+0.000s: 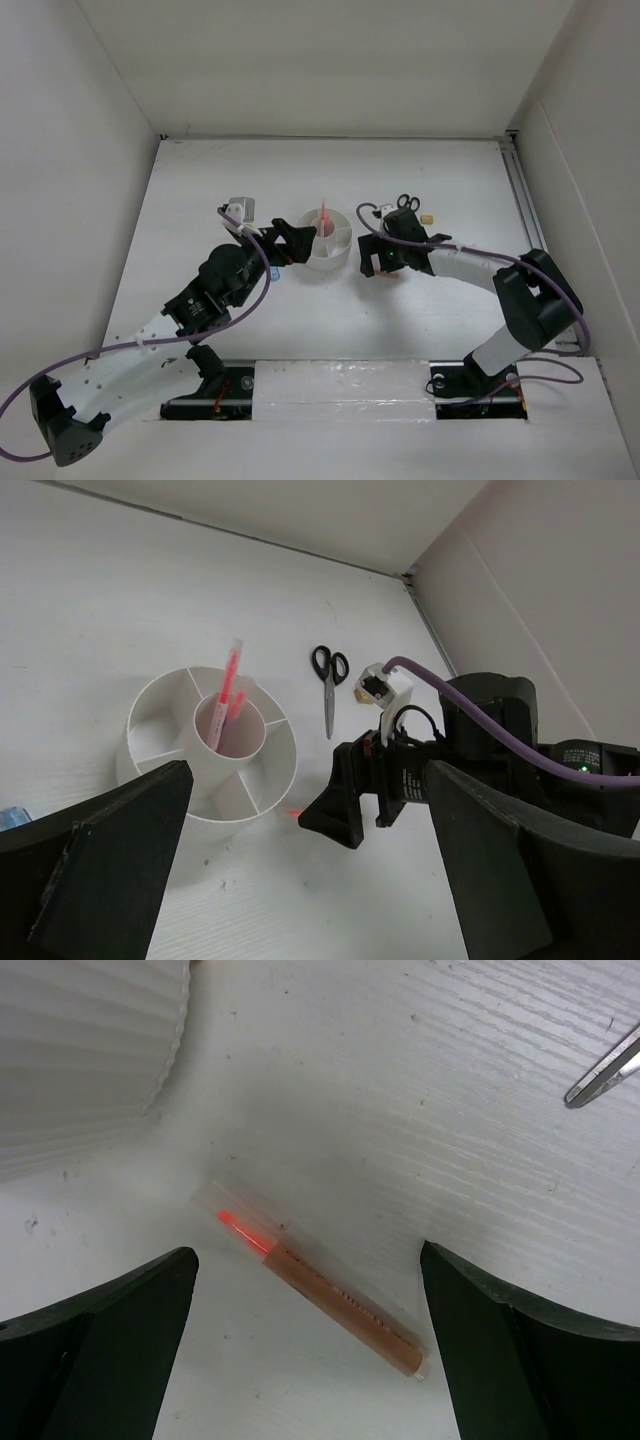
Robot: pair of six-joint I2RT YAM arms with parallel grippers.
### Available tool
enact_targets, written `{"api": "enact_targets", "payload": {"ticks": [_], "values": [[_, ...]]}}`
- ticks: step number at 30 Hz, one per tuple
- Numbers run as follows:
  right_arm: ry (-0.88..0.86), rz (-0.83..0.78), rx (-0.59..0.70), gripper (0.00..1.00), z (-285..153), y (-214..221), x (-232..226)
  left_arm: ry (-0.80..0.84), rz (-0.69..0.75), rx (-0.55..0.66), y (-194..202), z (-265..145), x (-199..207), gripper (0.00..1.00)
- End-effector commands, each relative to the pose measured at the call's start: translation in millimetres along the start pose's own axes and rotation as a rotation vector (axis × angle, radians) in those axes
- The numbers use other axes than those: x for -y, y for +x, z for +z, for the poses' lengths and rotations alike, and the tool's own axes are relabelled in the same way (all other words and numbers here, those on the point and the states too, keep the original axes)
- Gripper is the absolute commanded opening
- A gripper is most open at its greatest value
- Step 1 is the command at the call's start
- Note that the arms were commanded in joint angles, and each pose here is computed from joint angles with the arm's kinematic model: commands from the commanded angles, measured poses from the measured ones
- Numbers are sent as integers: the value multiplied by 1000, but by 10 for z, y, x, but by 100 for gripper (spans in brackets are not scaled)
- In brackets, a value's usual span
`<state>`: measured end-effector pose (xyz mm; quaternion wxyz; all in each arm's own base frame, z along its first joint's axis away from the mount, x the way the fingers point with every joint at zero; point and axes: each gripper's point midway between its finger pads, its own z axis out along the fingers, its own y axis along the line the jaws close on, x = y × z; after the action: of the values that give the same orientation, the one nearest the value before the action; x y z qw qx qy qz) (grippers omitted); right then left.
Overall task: Sort the stationery into containers
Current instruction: Pick up the pen from the center of the board.
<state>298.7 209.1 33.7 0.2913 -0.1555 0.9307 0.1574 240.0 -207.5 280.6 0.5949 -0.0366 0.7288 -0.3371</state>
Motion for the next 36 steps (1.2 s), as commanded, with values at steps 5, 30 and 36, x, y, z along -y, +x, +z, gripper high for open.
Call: {"api": "enact_targets", "payload": {"ticks": [5,30,36], "values": [[-32,15,32,94,-75,-108,-74,29,0,30,-53,4,46,100],[138,73,-150,49,14,358,-27,42,-3,32,-70,-15,68,100],[157,65,-182,49,-23,515,-72,42,-3,32,-70,-15,68,100]]}}
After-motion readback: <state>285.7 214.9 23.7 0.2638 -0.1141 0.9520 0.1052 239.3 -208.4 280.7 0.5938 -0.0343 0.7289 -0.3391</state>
